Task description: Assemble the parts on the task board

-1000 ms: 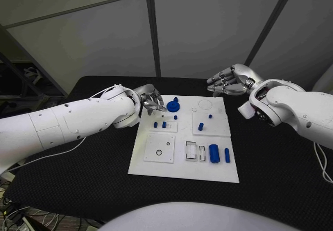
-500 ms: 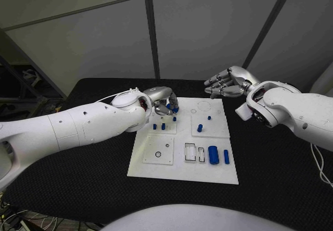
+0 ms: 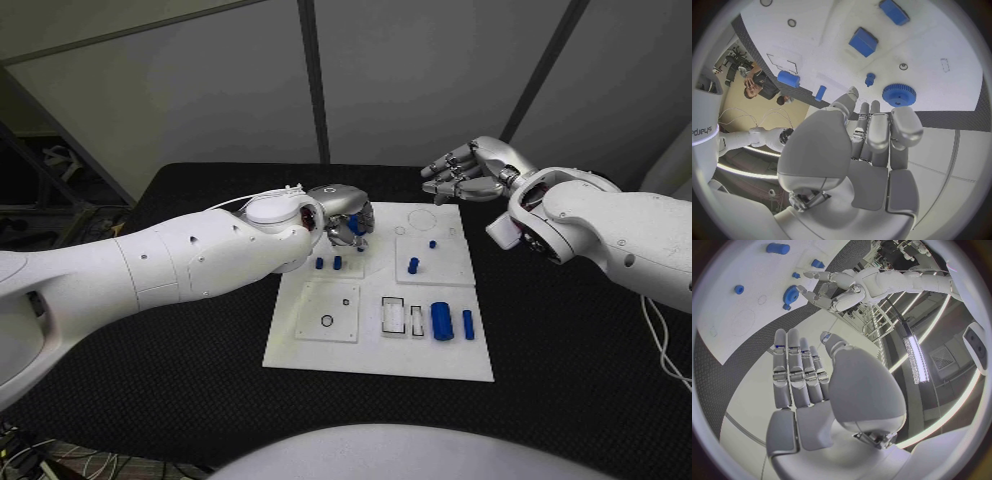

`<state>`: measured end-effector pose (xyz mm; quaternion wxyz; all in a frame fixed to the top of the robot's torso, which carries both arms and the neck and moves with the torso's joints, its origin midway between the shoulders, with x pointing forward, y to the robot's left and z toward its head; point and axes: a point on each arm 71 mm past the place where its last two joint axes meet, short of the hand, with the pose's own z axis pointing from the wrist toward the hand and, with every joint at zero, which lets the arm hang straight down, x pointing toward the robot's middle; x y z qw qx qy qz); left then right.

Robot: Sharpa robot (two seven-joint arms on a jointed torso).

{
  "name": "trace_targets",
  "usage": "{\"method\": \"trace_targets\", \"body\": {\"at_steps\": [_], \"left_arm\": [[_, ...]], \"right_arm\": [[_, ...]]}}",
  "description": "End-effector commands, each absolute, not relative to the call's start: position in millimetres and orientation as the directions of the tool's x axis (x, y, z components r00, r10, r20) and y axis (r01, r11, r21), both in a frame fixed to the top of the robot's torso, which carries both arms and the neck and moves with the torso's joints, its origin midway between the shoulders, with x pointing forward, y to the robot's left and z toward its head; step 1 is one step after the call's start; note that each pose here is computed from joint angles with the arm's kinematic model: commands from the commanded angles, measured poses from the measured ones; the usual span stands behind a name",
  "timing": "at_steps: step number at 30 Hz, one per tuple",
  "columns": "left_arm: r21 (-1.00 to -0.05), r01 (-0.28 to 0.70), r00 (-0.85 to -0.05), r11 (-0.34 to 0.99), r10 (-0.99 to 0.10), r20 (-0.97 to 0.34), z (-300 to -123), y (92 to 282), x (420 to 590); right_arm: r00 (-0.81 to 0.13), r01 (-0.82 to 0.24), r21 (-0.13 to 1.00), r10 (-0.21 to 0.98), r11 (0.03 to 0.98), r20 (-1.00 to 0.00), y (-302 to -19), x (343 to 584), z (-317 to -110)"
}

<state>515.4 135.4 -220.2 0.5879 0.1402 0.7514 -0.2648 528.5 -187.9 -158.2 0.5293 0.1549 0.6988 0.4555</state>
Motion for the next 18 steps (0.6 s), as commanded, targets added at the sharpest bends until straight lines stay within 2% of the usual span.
{"method": "trace_targets", "body": {"at_steps": [1, 18], "left_arm": [[-0.185, 0.542, -0.279, 0.820, -0.033, -0.960, -223.1, 133.5, 515.5], [-0.152, 0.531, -0.317, 0.834, 0.029, -0.948, -233.8, 129.4, 519.2]], "right_arm": [[-0.395, -0.275, 0.801, 0.697, 0.532, -0.599, -186, 528, -157], [-0.396, -0.277, 0.801, 0.697, 0.531, -0.598, -185, 528, -157]]}}
